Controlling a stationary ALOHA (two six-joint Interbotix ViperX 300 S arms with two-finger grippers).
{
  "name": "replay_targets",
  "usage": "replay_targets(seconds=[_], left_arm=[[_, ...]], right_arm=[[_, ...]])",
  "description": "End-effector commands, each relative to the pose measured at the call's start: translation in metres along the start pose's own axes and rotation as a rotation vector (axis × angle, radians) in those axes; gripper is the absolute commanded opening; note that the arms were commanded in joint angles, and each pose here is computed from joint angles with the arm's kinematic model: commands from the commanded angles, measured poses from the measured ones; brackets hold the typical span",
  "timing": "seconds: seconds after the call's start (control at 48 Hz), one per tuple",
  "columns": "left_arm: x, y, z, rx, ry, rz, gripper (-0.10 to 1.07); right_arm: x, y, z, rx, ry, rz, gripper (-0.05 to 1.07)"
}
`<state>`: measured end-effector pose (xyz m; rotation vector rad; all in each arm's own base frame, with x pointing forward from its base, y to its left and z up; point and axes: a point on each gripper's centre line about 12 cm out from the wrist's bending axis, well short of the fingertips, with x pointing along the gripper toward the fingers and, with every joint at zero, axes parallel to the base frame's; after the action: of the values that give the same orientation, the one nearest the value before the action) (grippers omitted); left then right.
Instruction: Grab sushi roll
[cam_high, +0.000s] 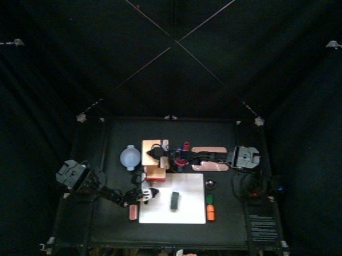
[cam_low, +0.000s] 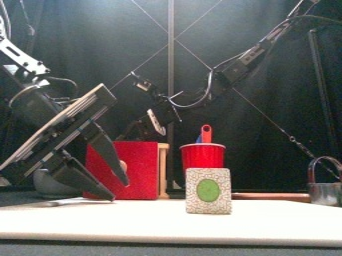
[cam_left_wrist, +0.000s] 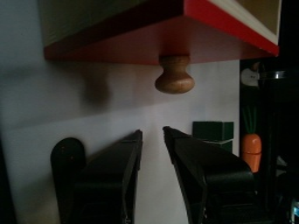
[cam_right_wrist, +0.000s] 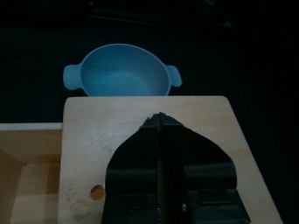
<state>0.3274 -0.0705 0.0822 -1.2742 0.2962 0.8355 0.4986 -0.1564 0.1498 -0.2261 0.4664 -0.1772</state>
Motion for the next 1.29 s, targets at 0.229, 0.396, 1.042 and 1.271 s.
replay_targets(seconds=[0.229, 0.396, 1.042, 1.271], left_arm=[[-0.033, -0.010, 0.010, -0.006, 0.044, -0.075, 0.69], [-0.050, -0.004, 0.016, 0.028, 0.074, -0.107, 0.69], [-0.077, -0.009, 0.059, 0.245, 0.029, -0.293, 0.69], [-0.075, -0.020, 0.095, 0.378, -0.086, -0.330, 0.69]], right_arm=[[0.002, -0.010, -0.018, 0.013, 0.064, -0.016, 0.04], [0.002, -0.010, -0.018, 0.013, 0.062, -0.016, 0.04], [0.002, -0.007, -0.017, 0.018, 0.062, -0.011, 0.04], [0.002, -0.007, -0.017, 0.019, 0.061, -0.011, 0.04]])
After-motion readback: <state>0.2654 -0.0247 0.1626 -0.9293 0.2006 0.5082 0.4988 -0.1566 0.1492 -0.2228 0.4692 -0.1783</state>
